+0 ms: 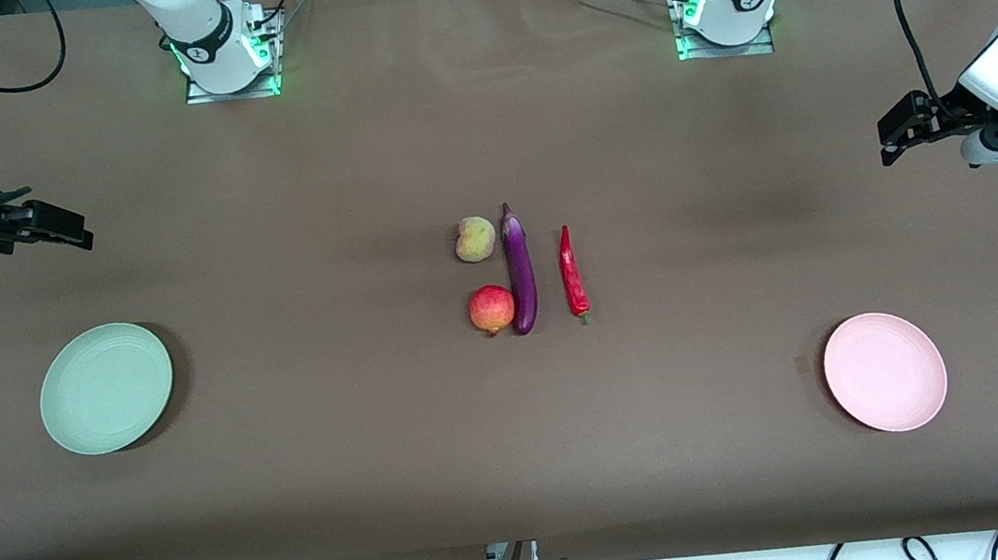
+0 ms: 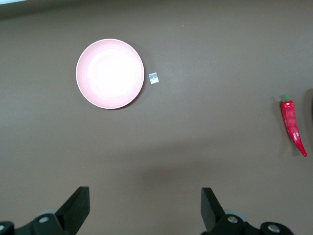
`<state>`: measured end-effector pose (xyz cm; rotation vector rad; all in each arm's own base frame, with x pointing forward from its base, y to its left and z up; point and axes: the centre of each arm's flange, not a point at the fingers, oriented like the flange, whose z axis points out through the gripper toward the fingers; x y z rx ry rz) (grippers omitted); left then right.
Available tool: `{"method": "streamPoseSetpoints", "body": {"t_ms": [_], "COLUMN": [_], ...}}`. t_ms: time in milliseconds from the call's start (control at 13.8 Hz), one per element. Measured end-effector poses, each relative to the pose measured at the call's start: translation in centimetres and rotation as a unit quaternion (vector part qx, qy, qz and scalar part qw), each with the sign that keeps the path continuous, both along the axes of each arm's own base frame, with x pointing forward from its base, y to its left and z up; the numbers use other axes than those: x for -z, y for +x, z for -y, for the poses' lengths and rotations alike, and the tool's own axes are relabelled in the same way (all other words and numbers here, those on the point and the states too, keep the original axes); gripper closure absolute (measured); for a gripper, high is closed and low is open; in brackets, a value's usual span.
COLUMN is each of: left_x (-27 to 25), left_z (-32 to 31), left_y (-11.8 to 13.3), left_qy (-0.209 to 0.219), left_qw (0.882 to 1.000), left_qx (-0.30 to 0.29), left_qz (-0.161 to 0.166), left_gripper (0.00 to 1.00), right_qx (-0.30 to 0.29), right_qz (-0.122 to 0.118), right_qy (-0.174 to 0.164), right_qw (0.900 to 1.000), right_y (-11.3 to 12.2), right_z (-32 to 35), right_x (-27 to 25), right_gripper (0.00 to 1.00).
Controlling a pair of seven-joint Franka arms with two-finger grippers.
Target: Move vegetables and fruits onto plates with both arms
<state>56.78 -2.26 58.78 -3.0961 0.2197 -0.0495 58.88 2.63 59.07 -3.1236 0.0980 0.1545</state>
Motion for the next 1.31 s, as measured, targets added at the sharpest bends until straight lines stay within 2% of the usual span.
{"method": "streamPoseSetpoints", "body": {"t_ms": [509,582,727,873,1164,1309], "left_x": [0.2,0.7,3.4,6.0,10.6,13.7], "left_z": [0.0,0.2,1.4,3.6,8.5,11.0], "left_y": [-0.1,-0.3,-0.6,-0.5,-0.1,0.9], "left_qy": [0.000,0.001,0.004,0.002,-0.046,-0.051], "left_qw": [1.000,1.000,0.996,0.991,0.981,0.980], "left_qx": [0.000,0.002,0.014,0.032,0.036,0.028], "left_qz": [-0.007,-0.024,-0.086,-0.131,-0.185,-0.189], "left_gripper": [0.00,0.00,0.00,0.00,0.00,0.00], "right_qx": [0.000,0.000,0.000,0.000,0.000,0.000], "right_qz": [0.000,0.000,0.000,0.000,0.001,0.005], "right_qy": [0.000,0.000,0.000,0.000,0.000,0.000], "right_qw": [1.000,1.000,1.000,1.000,1.000,1.000], "right_y": [0.0,0.0,0.0,0.0,0.0,0.1], "right_z": [0.0,0.0,0.0,0.0,0.0,0.0], "right_x": [0.0,0.0,0.0,0.0,0.0,-0.1], "right_gripper": [0.00,0.00,0.00,0.00,0.00,0.00]}}
